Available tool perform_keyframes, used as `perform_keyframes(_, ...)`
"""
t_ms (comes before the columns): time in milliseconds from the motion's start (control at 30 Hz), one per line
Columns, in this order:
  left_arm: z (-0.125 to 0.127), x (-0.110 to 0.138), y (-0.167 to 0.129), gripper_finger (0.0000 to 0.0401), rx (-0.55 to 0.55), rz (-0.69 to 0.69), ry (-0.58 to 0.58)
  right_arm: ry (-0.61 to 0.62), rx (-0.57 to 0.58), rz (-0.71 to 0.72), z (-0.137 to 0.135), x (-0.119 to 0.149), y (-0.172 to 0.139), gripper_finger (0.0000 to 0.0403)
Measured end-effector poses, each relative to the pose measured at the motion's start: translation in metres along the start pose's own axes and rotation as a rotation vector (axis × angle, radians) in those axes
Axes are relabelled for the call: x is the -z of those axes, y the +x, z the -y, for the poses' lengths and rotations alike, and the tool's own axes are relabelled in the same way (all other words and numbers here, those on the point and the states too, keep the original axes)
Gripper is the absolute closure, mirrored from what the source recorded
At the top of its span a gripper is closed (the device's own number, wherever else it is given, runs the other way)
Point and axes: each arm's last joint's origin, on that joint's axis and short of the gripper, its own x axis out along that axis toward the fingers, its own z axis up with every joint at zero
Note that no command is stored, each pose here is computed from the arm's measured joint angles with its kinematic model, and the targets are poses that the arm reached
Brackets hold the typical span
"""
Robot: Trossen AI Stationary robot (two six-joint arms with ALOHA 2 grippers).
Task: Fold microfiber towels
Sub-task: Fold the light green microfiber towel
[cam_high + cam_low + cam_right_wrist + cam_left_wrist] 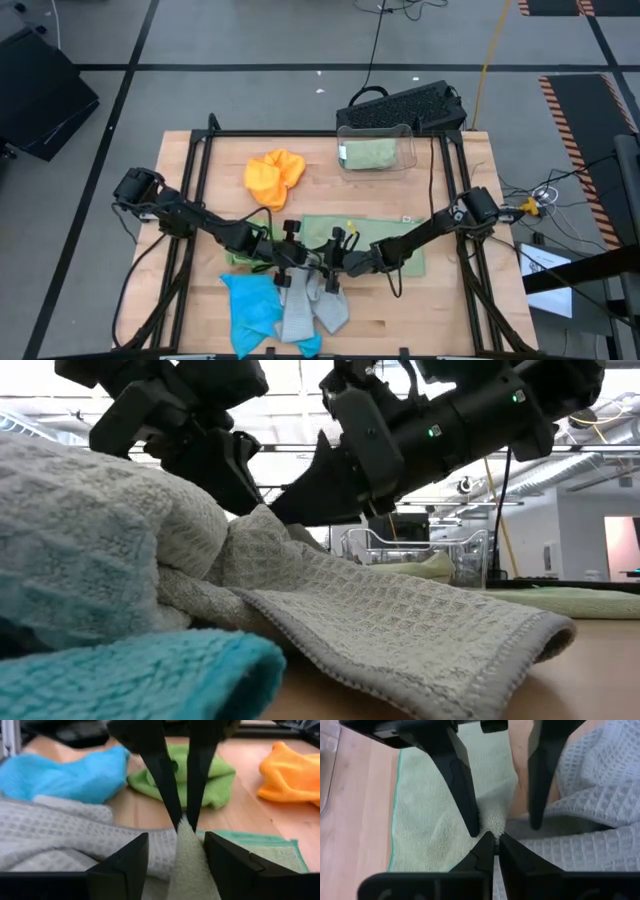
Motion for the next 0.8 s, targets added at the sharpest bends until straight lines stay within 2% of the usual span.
perform_keyframes(200,0.000,-0.006,0.000,0.0395,0.005,0.062,-0.014,0.003,0.029,-0.020,0.003,0.002,0.001,0.0292)
perform_keyframes(367,0.000,-0.010,0.000,0.0367,-0.007,0.099,-0.030,0.000,0.041,-0.037,0.005,0.004,0.001,0.0379)
perform_keyframes(433,-0.001,-0.011,-0.001,0.0351,-0.018,0.107,-0.073,-0.016,0.039,-0.053,0.004,0.006,0.001,0.0395)
perform_keyframes(500,-0.001,-0.010,0.000,0.0328,-0.027,0.098,-0.110,-0.028,0.034,-0.069,0.001,0.008,-0.001,0.0391)
perform_keyframes(633,0.001,-0.003,-0.001,0.0256,-0.064,0.034,-0.100,-0.058,0.023,-0.110,-0.005,0.012,-0.005,0.0394)
perform_keyframes(733,0.006,0.006,-0.002,0.0198,-0.105,-0.030,-0.015,-0.073,0.011,-0.114,-0.009,0.014,-0.008,0.0398)
perform_keyframes(800,0.007,0.018,0.000,0.0165,-0.138,-0.079,0.084,-0.081,0.006,-0.121,-0.012,0.015,-0.009,0.0396)
